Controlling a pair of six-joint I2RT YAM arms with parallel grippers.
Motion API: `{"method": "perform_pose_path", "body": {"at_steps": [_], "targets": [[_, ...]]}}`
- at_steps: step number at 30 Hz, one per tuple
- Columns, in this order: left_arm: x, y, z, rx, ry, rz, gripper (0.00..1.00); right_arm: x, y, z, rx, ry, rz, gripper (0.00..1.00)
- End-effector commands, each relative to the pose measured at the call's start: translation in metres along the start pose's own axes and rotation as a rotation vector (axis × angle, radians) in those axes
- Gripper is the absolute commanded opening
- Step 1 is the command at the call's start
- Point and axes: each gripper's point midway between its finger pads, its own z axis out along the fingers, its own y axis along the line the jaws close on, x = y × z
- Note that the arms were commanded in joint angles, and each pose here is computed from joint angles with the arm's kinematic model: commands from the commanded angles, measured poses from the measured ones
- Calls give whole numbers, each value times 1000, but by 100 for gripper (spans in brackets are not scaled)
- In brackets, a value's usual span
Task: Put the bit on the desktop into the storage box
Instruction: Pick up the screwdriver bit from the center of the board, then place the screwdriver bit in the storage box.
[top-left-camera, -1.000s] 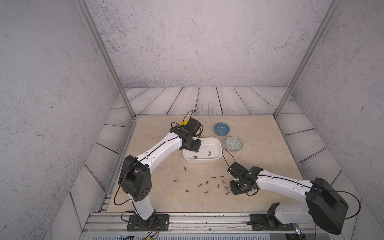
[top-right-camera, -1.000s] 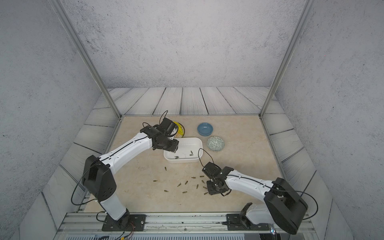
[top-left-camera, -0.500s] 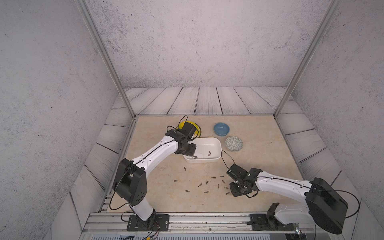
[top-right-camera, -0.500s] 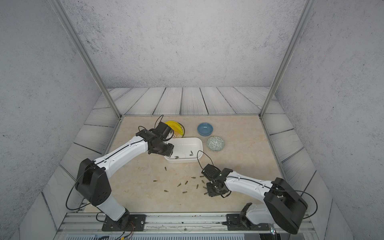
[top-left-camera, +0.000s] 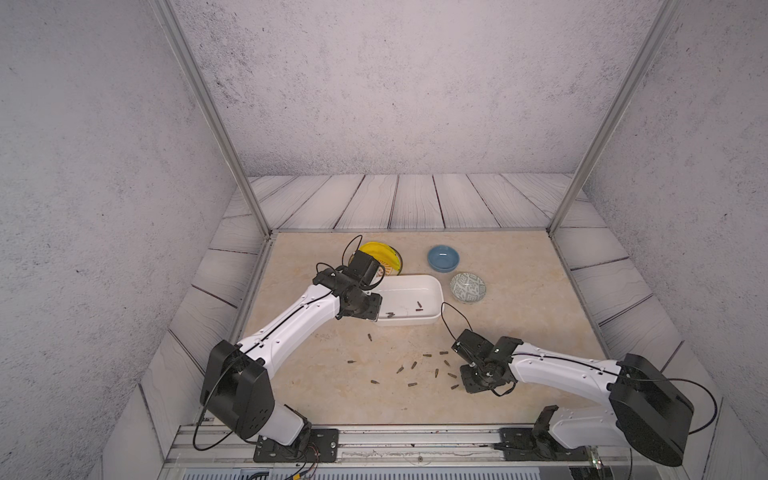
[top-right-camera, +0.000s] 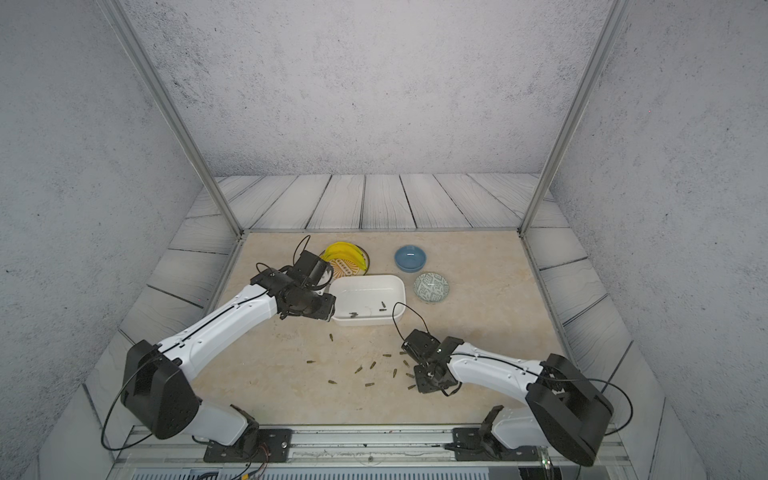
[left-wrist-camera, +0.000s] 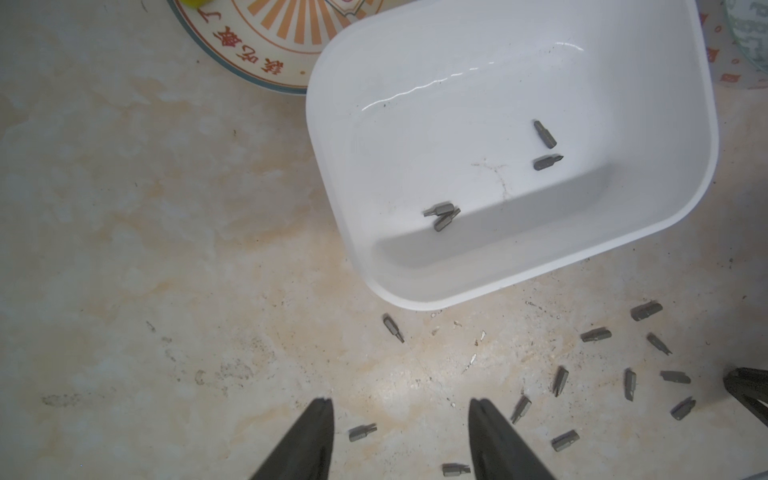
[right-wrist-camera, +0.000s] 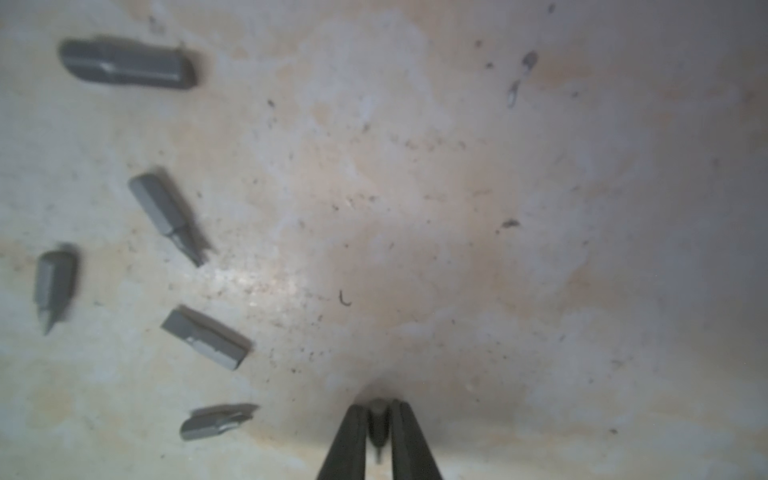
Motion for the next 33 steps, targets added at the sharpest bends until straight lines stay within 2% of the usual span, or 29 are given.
{"method": "perform_pose_path", "body": {"at_steps": [1, 6, 11, 16, 20, 23, 27, 33], "targets": [[17, 3, -5, 12, 21, -24, 58, 11, -5, 9, 30, 44, 1, 9], [41, 4, -2, 47, 30, -61, 58, 9, -6, 5, 44, 41, 8, 5], [73, 6, 13, 67, 77, -106, 58, -13, -4, -29, 59, -29, -5, 4], [98, 18, 19, 23, 99, -148, 58, -64, 5, -82, 105, -151, -67, 5], [113, 27, 23, -16, 117, -192, 60, -116, 21, -103, 78, -229, -108, 5], [123, 36, 30, -66, 128, -238, 64, -157, 33, -106, 30, -245, -124, 5], [130, 40, 44, -80, 120, -273, 66, -205, 49, -100, -36, -207, -152, 5], [131, 44, 54, -107, 121, -274, 66, -238, 61, -82, -30, -172, -207, 5]]}}
